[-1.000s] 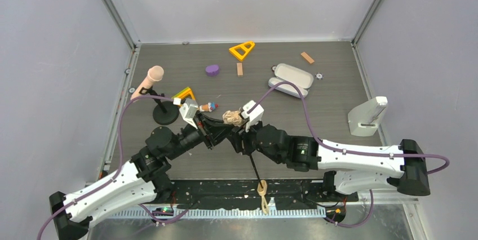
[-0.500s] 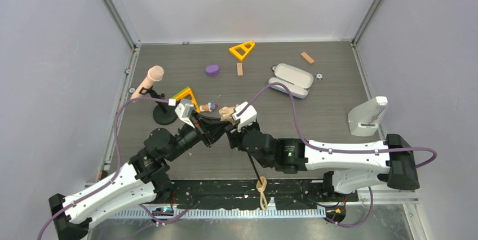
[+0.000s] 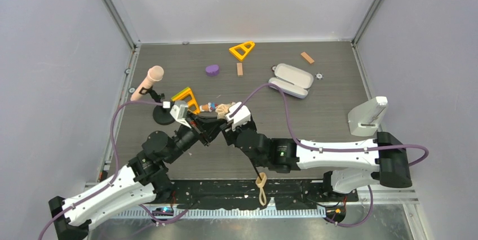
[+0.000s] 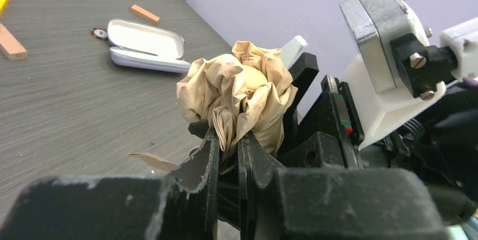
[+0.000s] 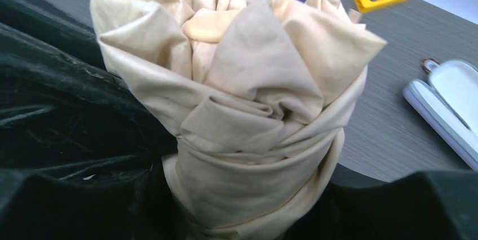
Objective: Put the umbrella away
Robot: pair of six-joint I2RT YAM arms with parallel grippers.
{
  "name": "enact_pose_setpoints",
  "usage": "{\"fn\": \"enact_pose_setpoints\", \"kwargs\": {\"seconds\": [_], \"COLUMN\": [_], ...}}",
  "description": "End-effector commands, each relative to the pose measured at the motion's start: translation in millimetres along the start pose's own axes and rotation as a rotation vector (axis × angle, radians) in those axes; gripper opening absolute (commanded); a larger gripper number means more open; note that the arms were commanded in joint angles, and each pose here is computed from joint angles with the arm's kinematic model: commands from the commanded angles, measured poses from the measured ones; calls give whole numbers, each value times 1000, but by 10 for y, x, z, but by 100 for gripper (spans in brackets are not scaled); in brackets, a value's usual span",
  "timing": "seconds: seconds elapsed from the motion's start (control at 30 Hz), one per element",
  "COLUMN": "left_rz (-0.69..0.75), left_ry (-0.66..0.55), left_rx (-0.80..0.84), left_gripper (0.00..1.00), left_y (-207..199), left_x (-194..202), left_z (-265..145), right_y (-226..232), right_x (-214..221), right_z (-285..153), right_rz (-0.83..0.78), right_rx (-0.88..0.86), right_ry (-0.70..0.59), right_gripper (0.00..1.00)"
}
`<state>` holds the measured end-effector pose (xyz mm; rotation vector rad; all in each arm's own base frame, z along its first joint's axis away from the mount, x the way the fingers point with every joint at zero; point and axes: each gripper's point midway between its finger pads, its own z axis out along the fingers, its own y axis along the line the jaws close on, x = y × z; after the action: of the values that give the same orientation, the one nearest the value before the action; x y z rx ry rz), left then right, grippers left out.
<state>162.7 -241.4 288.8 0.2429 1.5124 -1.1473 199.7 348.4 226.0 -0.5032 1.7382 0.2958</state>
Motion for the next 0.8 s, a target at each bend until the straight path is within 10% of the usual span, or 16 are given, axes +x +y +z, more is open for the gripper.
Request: {"fn": "enact_pose_setpoints", "kwargs": {"seconds": [0.0, 0.17, 0.47, 0.77], "left_rz": [-47, 69, 174, 205], "left_ry": [-46, -63, -15, 79], "left_rx": [396, 337, 276, 548], "left_gripper": [28, 99, 99, 99], "left_y": [-910, -859, -797, -1456], "left_x": [-371, -580, -711, -862], "left_z": [-287, -398, -520, -390], "right_y": [-257, -230, -171, 108], "right_x": [-255, -586, -1096, -1393], "right_z": [100, -149, -936, -1735], "right_rz": [86, 216, 334, 311], "right_rx": [-9, -314, -868, -1403], "right_ry": [-100, -173, -229, -159], "right_gripper": [6, 6, 6, 6]}}
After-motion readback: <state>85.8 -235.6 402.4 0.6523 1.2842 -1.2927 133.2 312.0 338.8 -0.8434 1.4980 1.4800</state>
